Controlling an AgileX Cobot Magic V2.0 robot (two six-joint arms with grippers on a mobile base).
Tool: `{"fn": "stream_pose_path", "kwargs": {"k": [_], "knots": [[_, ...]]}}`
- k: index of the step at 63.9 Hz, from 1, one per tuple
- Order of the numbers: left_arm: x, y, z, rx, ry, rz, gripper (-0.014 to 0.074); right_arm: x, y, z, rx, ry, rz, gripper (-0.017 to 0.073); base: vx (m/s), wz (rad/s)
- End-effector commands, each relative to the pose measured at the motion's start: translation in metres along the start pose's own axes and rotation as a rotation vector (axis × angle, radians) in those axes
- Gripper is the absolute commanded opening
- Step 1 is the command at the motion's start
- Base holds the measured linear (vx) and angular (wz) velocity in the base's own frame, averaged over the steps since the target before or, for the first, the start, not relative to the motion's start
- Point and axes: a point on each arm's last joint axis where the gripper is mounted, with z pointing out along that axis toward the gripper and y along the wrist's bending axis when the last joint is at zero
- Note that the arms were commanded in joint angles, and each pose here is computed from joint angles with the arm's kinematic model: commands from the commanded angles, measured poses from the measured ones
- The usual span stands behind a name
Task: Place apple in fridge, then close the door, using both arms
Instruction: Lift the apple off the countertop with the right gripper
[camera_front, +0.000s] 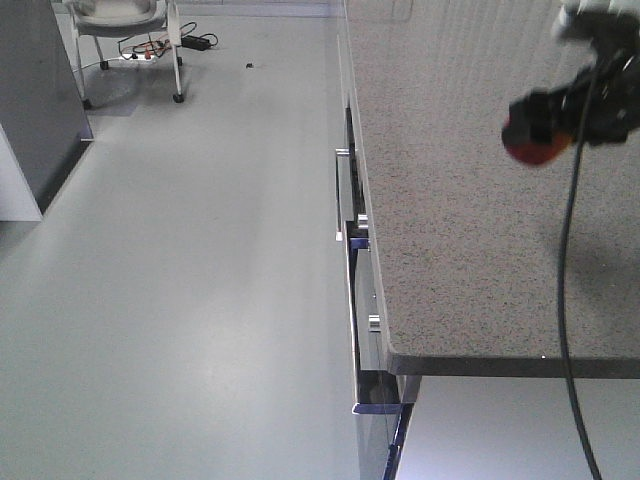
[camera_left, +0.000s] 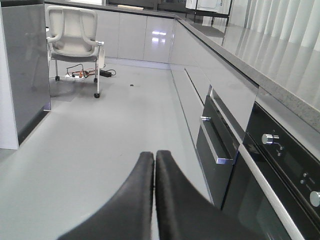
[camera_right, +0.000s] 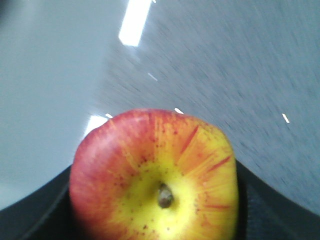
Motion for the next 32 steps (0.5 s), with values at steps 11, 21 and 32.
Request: {"fn": "stream_pose_path", "kwargs": {"k": [11, 21, 32], "knots": [[0.001, -0.002, 0.001, 0.028, -0.052, 0.002, -0.0006, 0.016, 0.057, -0.112, -0.156, -0.307, -0.081, -0.0006, 0.0, 0.0], [0.001, -0.002, 0.001, 0.028, -0.052, 0.002, -0.0006, 0.074, 0.079, -0.134, -0.214, -0.32, -0.102, -0.0006, 0.0, 0.0], [0.001, -0.002, 0.001, 0.028, -0.052, 0.002, -0.0006, 0.122, 0.096, -0.159, -0.222, -0.351, -0.123, -0.0006, 0.0, 0.0]]}}
